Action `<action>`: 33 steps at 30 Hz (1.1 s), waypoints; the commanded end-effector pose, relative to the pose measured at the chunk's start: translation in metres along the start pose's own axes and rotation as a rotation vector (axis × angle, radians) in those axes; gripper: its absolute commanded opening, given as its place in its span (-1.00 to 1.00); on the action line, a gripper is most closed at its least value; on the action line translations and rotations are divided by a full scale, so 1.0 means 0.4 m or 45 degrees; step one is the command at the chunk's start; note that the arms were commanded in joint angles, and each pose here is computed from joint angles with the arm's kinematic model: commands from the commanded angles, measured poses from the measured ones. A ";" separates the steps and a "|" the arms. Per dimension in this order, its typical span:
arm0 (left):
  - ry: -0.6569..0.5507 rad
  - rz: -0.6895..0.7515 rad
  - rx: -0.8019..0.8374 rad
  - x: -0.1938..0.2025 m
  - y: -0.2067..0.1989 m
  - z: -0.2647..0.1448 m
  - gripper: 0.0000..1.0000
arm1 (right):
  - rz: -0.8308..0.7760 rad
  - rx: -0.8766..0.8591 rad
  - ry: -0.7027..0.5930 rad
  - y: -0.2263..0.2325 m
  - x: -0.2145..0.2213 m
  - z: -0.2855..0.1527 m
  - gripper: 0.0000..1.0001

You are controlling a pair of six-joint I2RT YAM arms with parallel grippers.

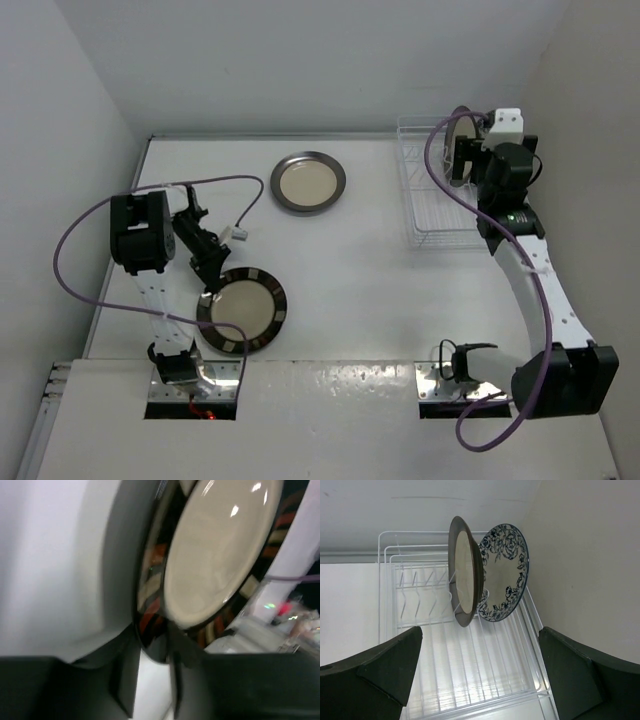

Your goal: Load the plates into the dish rack

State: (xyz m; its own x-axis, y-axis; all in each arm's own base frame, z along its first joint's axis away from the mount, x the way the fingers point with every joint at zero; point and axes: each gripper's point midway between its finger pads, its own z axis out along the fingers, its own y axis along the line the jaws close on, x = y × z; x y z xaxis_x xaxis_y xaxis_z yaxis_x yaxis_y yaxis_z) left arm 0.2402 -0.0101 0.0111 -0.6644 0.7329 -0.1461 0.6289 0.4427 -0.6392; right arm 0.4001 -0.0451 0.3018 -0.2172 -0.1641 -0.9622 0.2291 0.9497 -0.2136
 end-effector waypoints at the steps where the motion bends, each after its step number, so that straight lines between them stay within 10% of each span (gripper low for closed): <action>1: 0.044 0.109 -0.052 0.005 0.063 0.074 -0.44 | 0.011 0.032 -0.111 -0.019 -0.052 -0.024 1.00; 4: 0.023 0.093 -0.145 -0.019 0.088 0.070 -1.00 | 0.001 0.047 -0.137 -0.028 -0.060 -0.038 1.00; 11: -0.349 0.096 -0.381 -0.227 0.085 -0.125 -1.00 | -0.037 -0.098 -0.153 0.034 -0.081 -0.063 1.00; 17: -0.657 0.301 -0.514 -0.434 -0.058 -0.325 -1.00 | -0.027 -1.141 -0.034 0.399 -0.017 -0.191 0.97; 33: -0.724 0.745 -0.428 -0.584 -0.300 -0.377 -1.00 | 0.194 -1.728 0.145 0.872 0.089 -0.195 0.92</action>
State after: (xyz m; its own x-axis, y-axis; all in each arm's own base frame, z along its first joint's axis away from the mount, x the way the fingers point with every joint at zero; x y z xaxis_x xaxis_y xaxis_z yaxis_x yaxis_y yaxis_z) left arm 0.3829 -0.1393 0.1945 -0.3288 0.6364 -0.6978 0.9325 0.3358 -0.1331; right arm 0.3805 0.2830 0.1576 -0.4815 -0.1469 -0.8640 -0.7648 0.5520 0.3323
